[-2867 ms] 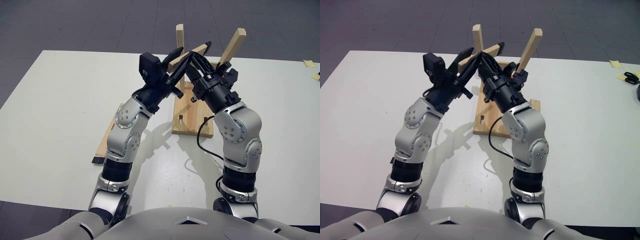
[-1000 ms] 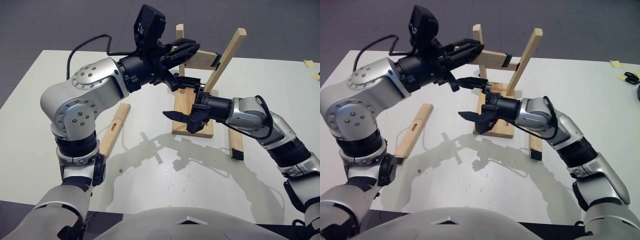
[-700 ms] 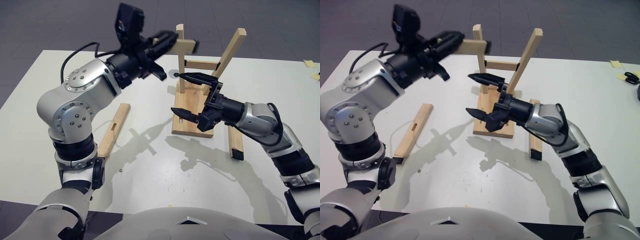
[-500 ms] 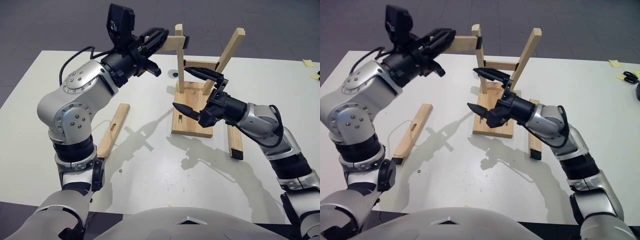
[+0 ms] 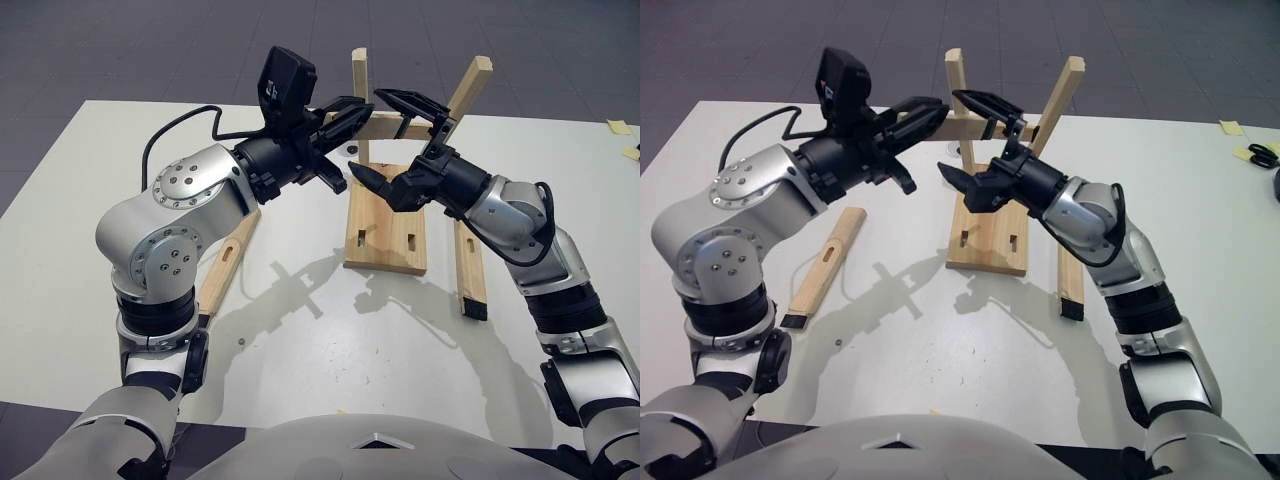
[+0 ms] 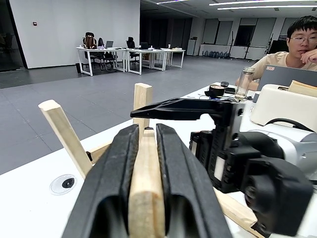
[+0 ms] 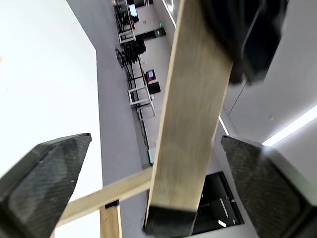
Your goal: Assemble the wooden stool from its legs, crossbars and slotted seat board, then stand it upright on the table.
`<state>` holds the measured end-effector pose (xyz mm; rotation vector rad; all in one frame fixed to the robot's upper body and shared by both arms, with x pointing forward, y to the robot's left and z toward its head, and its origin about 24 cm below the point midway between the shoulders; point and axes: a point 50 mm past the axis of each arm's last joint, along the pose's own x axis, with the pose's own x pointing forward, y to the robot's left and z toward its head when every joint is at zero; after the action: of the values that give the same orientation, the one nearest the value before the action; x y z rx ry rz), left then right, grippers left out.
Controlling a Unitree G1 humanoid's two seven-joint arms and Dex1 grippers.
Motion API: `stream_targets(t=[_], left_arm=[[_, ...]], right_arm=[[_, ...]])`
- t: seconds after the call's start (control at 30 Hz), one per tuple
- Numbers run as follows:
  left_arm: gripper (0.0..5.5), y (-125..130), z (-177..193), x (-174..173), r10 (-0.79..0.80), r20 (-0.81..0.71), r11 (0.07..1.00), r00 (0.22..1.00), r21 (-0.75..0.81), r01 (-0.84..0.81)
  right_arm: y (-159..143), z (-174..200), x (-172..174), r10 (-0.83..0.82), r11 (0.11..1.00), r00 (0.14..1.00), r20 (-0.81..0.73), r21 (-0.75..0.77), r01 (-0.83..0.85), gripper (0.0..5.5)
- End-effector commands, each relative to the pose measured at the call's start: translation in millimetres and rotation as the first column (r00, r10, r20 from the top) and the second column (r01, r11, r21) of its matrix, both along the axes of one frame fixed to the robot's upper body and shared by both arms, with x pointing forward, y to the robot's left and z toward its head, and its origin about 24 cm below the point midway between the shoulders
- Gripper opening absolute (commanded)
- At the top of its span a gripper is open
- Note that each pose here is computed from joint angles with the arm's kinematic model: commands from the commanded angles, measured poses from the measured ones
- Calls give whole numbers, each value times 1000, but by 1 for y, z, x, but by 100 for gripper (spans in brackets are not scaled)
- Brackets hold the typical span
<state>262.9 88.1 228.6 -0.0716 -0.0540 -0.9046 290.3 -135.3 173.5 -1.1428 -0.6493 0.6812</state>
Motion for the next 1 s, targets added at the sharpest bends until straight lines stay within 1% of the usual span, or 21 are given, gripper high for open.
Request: stream_targets(t=[0.03,0.17,0.3,0.47,0.57,0.7,0.83,1.0], left_arm=[[42,-1,0,-2,-11,6,1000,1000,8,11],[42,-3,2,-1,-4,13,1000,1000,-12,4],[42,-7,8,3,14,35,998,999,-59,-12],[42,-11,17,11,59,64,988,996,-146,-49],[42,-12,19,12,66,69,984,995,-167,-54],[42,-13,16,13,72,59,983,996,-176,-61],[42,-15,16,15,84,52,977,995,-199,-72],[42,-17,15,18,96,47,972,994,-220,-84]], right_arm=[[-7,-10,2,-52,999,995,-80,-1,52,417],[-4,-12,0,-49,998,993,-106,35,53,357],[-1,-12,-3,-49,994,991,-128,86,60,286],[16,-18,-10,1,971,968,-251,231,58,201],[23,-19,-14,30,960,953,-300,274,56,157],[29,-20,-17,48,952,943,-328,299,56,152],[40,-21,-24,99,949,929,-357,314,19,151],[52,-22,-34,196,935,874,-444,354,-30,151]])
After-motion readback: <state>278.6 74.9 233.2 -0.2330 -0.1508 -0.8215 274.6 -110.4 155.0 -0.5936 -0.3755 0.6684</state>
